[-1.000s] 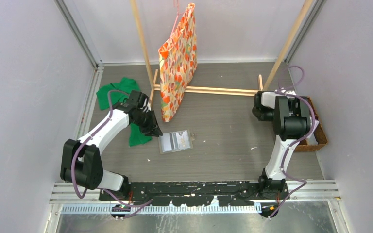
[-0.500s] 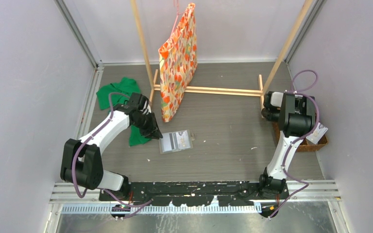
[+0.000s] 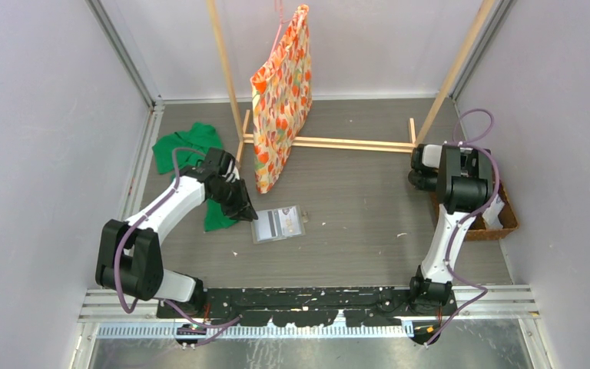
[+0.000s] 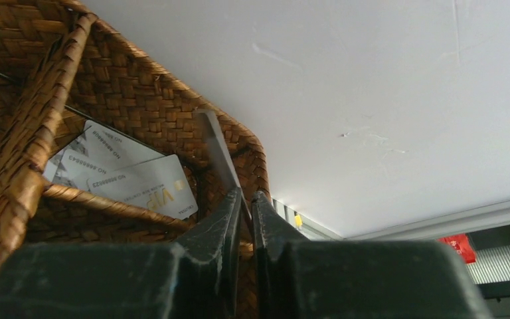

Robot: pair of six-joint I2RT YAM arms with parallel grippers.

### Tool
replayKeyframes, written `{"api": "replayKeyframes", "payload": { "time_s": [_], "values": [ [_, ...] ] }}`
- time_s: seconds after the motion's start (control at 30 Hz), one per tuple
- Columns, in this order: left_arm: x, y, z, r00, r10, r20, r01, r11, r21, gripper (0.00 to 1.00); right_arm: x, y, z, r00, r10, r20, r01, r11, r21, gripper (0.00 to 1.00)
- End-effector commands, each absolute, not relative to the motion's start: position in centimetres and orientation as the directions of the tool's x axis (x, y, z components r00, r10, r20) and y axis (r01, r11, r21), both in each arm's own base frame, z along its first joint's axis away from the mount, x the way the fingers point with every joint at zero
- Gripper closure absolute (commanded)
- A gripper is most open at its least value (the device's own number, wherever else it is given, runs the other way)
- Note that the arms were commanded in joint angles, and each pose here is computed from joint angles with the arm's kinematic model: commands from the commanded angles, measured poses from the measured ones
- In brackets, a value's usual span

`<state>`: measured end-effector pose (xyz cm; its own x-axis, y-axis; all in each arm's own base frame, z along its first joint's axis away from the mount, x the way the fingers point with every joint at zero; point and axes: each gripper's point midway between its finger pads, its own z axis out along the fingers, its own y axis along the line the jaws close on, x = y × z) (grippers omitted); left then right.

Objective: Take the credit cards out of the card holder
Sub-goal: Place the credit card in the storage box.

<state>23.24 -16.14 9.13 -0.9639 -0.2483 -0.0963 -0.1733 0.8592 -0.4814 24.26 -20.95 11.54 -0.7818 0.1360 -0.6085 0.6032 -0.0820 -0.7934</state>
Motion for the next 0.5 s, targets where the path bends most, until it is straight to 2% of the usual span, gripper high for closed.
{"api": "replayKeyframes", "payload": {
  "time_s": [0.0,0.3,0.47],
  "values": [
    [23.4,-16.4,9.9,-0.961,-0.243,-0.13,-0.146,0.848,-0.509,0.77,27.1,-21.7,15.5,-0.843,-0.063,-0.534,0.538,-0.073,-0.84,0.82],
    [23.3,-16.3,10.1,-0.959,-0.248,-0.139,-0.146,0.848,-0.51,0.77,27.2,-21.2,16.3,-0.825,-0.064,-0.561,0.565,-0.068,-0.822,0.65],
    [23.1,-16.2,10.2,-0.958,-0.248,-0.142,-0.144,0.848,-0.509,0.77,27.4,-19.8,19.3,-0.774,-0.072,-0.629,0.633,-0.052,-0.772,0.59]
  ]
}}
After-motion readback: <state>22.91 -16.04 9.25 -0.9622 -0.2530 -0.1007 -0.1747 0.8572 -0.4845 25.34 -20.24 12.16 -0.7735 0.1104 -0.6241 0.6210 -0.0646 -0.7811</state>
